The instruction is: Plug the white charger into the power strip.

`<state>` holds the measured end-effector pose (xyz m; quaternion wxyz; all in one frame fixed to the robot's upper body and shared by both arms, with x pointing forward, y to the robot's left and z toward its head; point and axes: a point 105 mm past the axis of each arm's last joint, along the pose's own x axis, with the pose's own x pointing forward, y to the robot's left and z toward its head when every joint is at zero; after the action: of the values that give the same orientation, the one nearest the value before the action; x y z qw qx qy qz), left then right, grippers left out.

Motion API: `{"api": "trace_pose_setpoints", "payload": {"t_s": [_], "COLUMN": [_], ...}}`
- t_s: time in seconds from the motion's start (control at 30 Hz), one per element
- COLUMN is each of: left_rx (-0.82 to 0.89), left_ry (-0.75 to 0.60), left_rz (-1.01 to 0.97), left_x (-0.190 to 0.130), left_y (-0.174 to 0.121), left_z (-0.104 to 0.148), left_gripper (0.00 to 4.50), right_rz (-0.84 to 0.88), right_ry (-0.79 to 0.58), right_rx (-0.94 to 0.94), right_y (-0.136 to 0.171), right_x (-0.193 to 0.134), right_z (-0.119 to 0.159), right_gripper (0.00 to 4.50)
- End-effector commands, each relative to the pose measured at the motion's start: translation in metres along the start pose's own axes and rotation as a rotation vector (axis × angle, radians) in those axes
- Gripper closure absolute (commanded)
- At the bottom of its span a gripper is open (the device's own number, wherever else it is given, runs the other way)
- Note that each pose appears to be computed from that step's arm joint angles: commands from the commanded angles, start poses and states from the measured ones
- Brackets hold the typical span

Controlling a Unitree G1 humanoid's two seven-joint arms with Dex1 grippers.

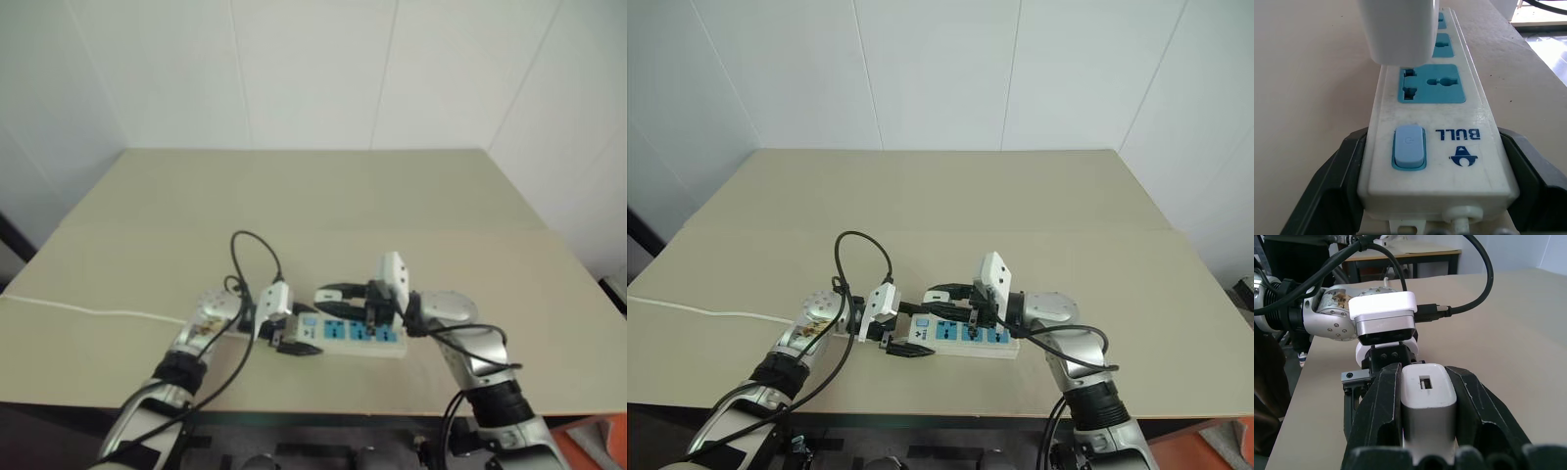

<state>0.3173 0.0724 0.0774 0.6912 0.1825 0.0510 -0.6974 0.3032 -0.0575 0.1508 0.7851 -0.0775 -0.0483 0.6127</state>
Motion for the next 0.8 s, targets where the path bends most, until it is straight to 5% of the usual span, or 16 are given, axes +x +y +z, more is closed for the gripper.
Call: {"api": "trace_pose_setpoints", "payload": {"t_s": [0.03, 0.8], "left_rx": [-0.035, -0.042], "left_ry": [0.063, 0.059], "left_rz": [-0.018, -0.023], "left_x": [0.003, 0.005], "left_y": [-0.01, -0.016], "left_z": [-0.016, -0.016], "left_gripper": [1.21, 1.21], "right_rz": [0.009, 0.016], "right_ry": [-0.029, 0.047], "right_rx": [-0.036, -0.025], "right_y": [0.0, -0.009], "right_x": [0.002, -0.003], "right_z": [0.008, -0.014], "right_gripper": [3.37, 3.37]}}
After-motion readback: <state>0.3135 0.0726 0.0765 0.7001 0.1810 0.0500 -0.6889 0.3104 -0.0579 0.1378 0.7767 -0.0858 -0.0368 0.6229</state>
